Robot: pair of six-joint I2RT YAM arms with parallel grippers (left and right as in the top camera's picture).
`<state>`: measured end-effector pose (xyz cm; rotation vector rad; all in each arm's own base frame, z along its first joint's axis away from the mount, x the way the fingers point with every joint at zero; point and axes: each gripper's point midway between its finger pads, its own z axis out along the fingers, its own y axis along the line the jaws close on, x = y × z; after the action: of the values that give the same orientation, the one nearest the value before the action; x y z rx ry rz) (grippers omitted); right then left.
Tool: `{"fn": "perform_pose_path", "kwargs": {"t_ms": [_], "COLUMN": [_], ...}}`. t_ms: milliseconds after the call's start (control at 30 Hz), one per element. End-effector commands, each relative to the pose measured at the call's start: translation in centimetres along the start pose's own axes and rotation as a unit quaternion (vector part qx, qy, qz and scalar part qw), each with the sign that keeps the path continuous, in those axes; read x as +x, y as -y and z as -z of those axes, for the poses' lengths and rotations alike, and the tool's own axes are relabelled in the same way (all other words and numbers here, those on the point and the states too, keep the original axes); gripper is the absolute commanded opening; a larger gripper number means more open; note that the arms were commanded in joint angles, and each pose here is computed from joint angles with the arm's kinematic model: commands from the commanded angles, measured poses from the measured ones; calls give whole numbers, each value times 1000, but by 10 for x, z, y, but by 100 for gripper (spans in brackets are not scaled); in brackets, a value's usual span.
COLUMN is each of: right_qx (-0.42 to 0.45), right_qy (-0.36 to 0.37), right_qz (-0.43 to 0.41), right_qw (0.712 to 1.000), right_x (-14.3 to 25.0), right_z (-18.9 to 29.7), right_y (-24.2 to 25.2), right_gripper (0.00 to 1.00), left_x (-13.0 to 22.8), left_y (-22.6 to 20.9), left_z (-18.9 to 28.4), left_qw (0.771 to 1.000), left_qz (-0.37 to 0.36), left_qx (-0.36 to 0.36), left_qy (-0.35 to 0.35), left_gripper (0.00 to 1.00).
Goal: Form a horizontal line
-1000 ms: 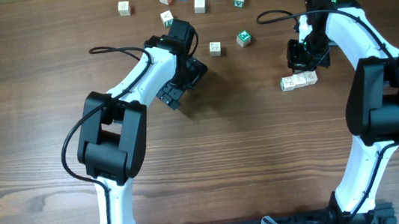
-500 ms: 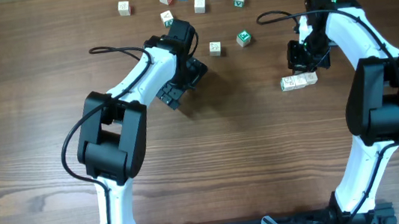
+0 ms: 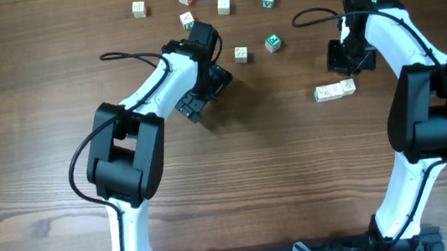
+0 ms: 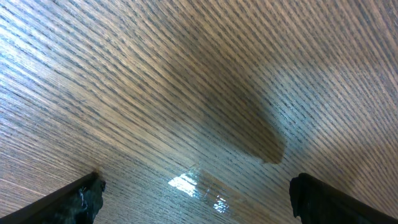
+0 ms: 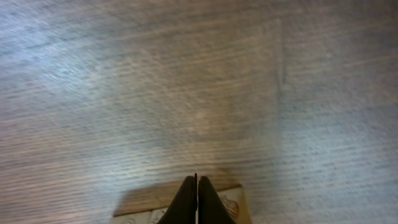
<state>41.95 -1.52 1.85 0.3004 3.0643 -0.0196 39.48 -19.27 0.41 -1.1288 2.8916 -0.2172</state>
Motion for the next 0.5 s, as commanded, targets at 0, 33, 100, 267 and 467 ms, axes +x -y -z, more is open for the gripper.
{"fn": "perform_pose_path", "kwargs": {"t_ms": [0,33,100,267,467], "right_qx": [30,30,31,32,32], "right_qy": [-14,-15,-18,-26,-31], "right_qz": [-9,-9,-9,-12,-19], "right_qw": [999,999,999,999,999], "right_x": [7,7,9,12,15], "right_z": [-7,-7,-7,-7,-6], "right_y": [9,10,10,10,10], "right_gripper": [4,5,4,4,5], "left_x": [-1,-1,-1,-1,-1], "left_y": [-5,-5,-5,-5,-5], "left_z": [-4,-4,-4,-4,-4], "left_qw": [1000,1000,1000,1000,1000], "left_qz": [1,1,1,1,1], "left_qx": [-7,-7,-7,-7,-7], "left_qy": [6,6,6,6,6], "left_gripper": [100,100,100,100,100]}}
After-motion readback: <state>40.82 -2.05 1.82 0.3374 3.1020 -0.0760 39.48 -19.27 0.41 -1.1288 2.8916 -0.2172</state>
